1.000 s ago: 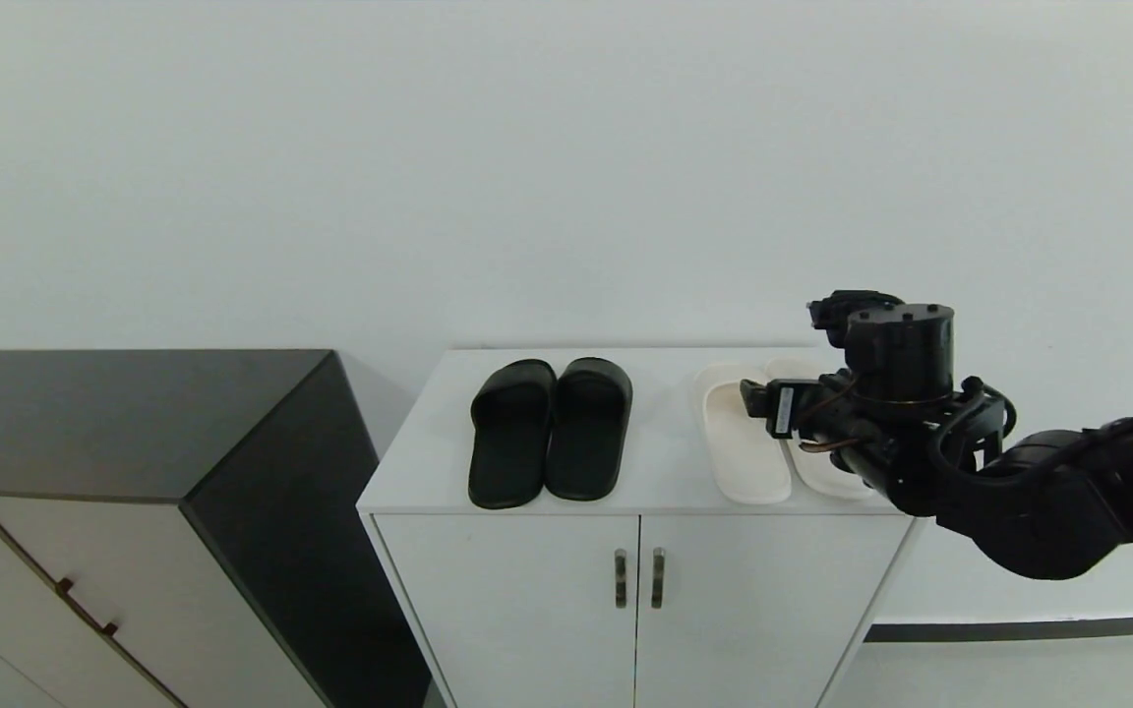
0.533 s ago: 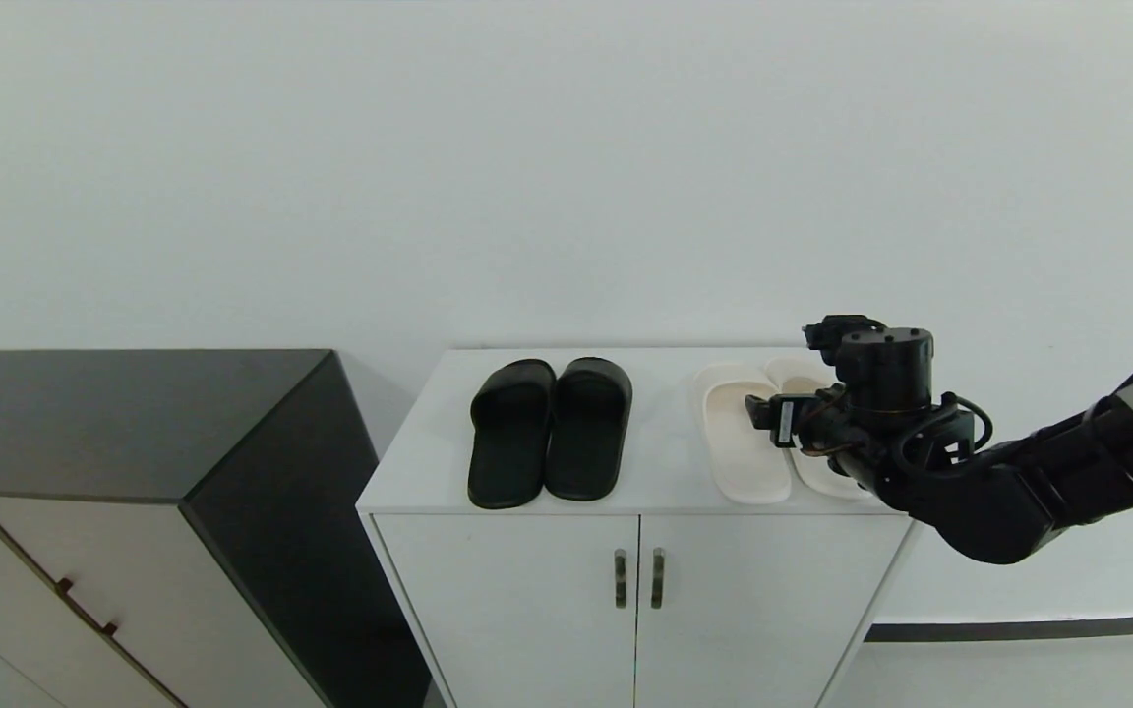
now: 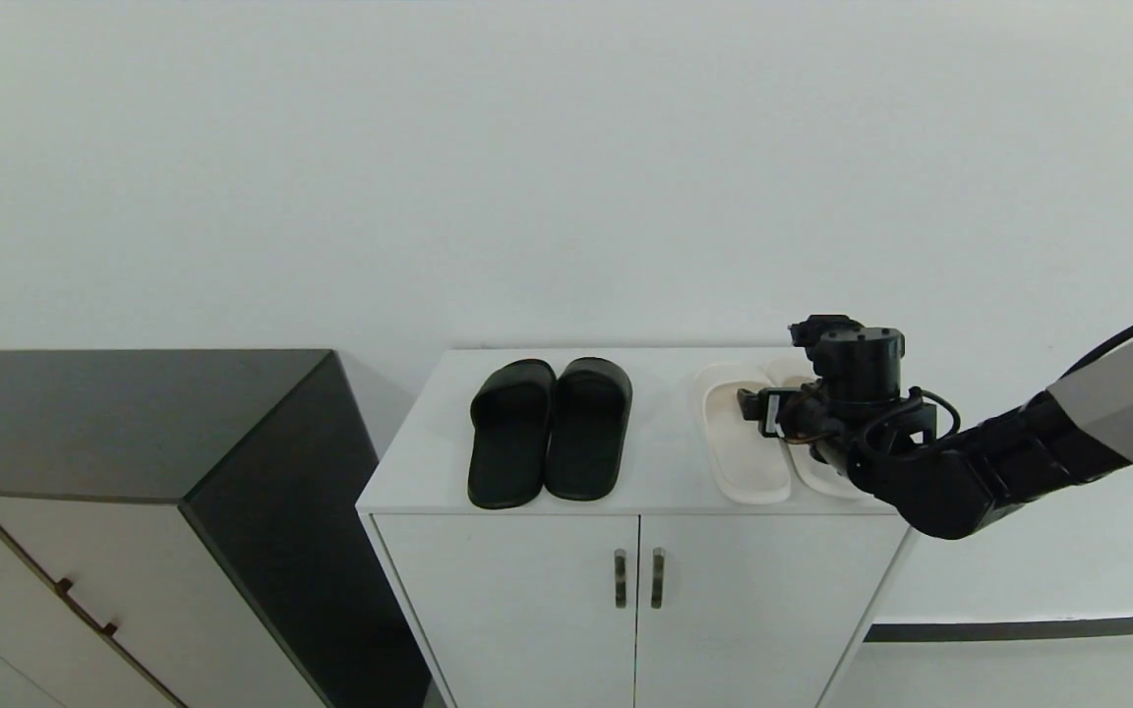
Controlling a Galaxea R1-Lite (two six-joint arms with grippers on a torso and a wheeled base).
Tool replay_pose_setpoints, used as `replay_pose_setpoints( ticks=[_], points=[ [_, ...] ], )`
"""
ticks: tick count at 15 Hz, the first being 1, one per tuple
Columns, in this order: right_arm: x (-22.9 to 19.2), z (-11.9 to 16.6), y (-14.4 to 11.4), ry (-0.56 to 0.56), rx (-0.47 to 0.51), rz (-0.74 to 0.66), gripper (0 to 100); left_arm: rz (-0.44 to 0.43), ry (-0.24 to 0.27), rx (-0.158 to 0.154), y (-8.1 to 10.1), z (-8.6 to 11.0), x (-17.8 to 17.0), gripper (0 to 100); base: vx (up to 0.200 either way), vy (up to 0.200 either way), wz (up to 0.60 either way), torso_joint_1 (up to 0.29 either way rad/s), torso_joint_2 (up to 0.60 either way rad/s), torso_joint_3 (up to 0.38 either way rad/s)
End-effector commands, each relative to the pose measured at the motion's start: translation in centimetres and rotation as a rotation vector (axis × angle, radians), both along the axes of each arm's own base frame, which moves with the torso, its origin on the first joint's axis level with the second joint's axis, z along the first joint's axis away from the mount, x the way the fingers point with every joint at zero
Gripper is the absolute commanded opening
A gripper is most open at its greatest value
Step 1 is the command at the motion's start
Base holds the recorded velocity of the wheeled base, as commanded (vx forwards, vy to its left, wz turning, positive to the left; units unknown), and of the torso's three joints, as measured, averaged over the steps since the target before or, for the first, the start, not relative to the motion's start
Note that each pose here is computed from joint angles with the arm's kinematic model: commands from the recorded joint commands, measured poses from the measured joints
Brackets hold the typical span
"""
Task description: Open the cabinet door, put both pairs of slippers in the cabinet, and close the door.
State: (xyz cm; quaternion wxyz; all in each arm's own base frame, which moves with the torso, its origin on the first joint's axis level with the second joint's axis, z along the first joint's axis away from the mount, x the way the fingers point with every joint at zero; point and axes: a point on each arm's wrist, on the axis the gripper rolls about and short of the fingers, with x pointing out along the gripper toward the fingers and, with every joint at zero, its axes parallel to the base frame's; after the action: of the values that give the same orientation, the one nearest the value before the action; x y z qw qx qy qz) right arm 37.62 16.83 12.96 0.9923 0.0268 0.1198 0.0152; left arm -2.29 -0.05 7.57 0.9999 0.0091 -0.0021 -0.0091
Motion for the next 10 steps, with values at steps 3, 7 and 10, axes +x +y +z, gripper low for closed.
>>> replay_pose_setpoints(
  ticks=[3,7,10],
  points=[
    [1.7,-1.3,0.5,0.005,-0.003,-0.008,100,0.000,0.001,0.000,0.0,0.0,0.0,0,0.000,0.000,0.00,0.000,0.00,0.000],
    [2.5,-1.7,0.8,-0.001,-0.003,-0.012,0,0.000,0.001,0.000,0.0,0.0,0.0,0,0.000,0.000,0.00,0.000,0.00,0.000],
    [2.6,-1.4,0.9,-0.014,-0.019,-0.010,0,0.000,0.001,-0.009,0.0,0.0,0.0,0,0.000,0.000,0.00,0.000,0.00,0.000]
  ],
)
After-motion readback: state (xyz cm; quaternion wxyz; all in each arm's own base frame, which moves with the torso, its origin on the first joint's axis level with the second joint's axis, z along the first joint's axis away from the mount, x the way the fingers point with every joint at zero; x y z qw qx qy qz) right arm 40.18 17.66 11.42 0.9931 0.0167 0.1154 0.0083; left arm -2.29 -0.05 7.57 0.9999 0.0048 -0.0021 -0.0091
